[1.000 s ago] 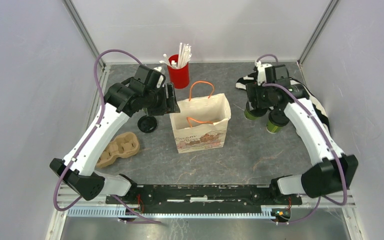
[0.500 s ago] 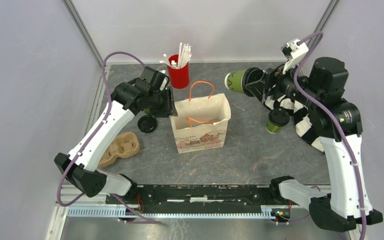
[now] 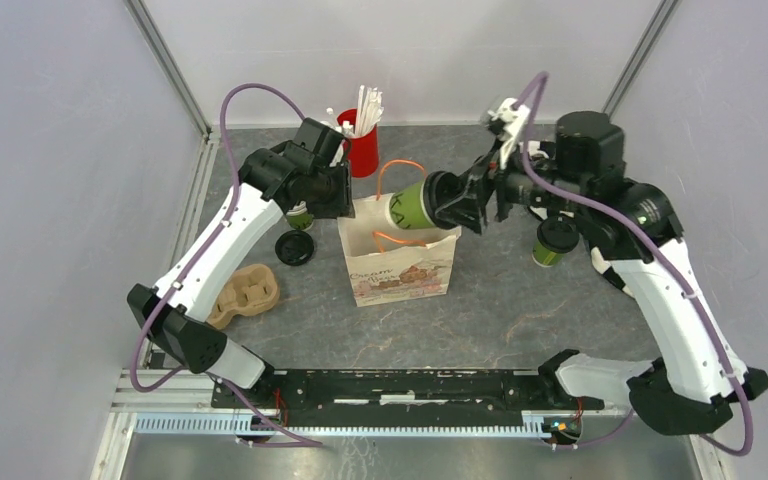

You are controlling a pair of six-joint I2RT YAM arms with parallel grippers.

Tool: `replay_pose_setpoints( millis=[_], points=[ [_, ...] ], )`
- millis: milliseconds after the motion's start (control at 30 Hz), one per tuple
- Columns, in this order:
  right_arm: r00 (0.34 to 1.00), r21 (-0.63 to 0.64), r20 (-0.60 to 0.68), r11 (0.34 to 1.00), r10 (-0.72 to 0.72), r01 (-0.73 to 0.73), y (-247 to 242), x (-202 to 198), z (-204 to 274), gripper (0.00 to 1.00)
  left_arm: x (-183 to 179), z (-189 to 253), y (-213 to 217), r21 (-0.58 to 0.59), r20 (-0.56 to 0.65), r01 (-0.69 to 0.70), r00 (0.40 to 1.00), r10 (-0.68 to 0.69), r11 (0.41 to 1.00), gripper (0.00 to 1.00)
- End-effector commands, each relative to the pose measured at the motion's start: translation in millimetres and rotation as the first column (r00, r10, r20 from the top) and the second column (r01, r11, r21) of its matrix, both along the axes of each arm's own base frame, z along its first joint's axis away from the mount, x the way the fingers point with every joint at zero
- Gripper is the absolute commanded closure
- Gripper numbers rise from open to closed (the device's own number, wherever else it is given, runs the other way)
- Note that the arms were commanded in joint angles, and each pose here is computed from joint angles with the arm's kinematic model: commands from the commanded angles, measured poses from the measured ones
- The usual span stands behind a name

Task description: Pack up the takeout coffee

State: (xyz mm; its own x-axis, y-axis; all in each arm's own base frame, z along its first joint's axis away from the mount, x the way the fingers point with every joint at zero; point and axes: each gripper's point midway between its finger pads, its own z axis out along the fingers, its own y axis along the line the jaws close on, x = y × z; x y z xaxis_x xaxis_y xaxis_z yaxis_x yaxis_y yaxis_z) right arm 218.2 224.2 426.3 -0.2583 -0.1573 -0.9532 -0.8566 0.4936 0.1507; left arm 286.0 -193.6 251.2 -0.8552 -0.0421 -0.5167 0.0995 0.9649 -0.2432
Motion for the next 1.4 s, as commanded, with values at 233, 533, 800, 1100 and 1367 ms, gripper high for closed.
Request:
replay_pose_setpoints(
  millis=[233,533,800,1100,1367],
  points=[
    [0.999,-0.213,0.044,0.977,-0.012,0.021,21.9,1.9,-30.6,0.41,16.2,13.7,6.8,0.068,0.102,0.039,0.994,-0.046,0.997,0.74],
    [0.995,-0.33,0.087,0.941,-0.054,0.08,27.6,15.3,-50.0,0.47,25.2,22.7,3.4,0.089,0.185,0.086,0.978,-0.101,0.992,0.9],
    [0.989,-0.449,0.14,0.888,-0.042,0.102,39.7,12.7,-71.1,0.51,38.8,44.2,-0.4,0.081,0.364,0.11,0.922,-0.132,0.991,0.98],
    [0.978,-0.533,0.208,0.842,0.029,0.089,54.7,5.1,-84.4,0.54,38.9,73.9,-0.2,0.03,0.604,0.152,0.785,-0.139,0.988,0.98],
    [0.946,-0.604,0.298,0.792,0.125,0.086,78.0,-8.4,-94.3,0.54,20.4,62.0,4.2,-0.021,0.657,0.184,0.743,-0.125,0.983,0.98]
  ],
)
